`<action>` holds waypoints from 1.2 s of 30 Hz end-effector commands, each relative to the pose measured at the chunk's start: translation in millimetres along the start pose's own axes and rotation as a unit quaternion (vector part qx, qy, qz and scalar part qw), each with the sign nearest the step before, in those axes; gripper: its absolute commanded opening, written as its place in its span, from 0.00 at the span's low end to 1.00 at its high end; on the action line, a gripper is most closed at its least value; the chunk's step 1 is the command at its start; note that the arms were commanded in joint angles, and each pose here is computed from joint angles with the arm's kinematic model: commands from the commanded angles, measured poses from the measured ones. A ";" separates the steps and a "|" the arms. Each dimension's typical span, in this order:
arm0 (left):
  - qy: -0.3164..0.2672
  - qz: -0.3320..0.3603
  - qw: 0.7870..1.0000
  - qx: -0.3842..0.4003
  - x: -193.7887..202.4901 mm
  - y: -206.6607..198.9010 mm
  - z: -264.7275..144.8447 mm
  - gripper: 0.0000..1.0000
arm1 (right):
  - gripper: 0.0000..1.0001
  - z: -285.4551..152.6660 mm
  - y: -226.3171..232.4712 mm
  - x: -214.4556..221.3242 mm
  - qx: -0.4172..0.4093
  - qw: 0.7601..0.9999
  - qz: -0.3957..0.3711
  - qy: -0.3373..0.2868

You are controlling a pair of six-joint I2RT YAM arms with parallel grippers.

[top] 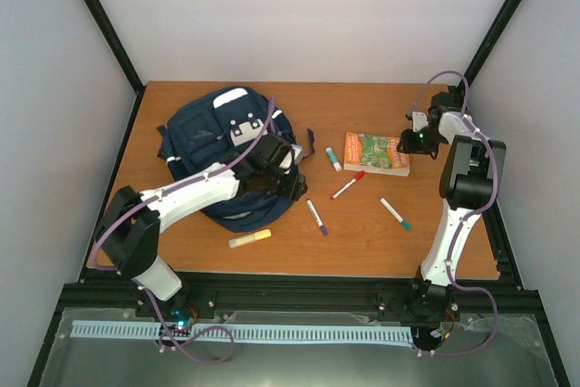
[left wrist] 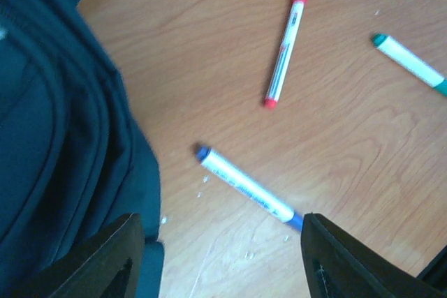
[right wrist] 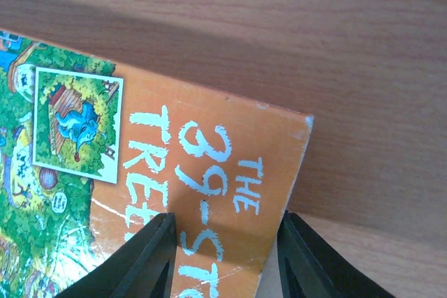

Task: Pack the student bag
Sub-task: Adjust the book at the center of the board.

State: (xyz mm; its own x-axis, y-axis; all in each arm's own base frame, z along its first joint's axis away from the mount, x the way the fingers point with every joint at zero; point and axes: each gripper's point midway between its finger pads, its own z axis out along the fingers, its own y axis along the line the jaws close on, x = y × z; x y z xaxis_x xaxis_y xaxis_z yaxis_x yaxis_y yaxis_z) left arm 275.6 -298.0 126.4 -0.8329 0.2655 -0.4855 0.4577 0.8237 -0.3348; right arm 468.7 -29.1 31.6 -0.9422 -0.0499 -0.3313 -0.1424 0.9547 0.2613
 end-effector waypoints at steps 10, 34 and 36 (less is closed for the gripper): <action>-0.014 0.008 0.998 0.054 -65.4 -41.0 49.4 0.64 | 0.35 61.7 17.6 -22.1 0.031 0.983 -0.170 0.068; -0.053 0.015 0.998 -0.008 -187.7 9.1 182.6 0.69 | 0.63 -61.4 85.5 -6.1 -0.045 0.996 -0.047 -0.068; -0.045 0.021 0.999 0.008 -183.2 5.5 188.7 0.69 | 0.63 -60.5 91.7 14.4 -0.059 0.996 -0.043 -0.056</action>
State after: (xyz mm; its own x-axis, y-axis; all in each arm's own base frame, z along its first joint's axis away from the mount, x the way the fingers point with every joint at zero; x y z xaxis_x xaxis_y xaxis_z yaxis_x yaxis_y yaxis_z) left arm 487.5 -427.4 53.1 -0.8023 0.2194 -0.5552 0.4408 0.8448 -0.3031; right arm 450.3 18.1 115.9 -0.8673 -0.1237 -0.4821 -0.2582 0.9399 0.2235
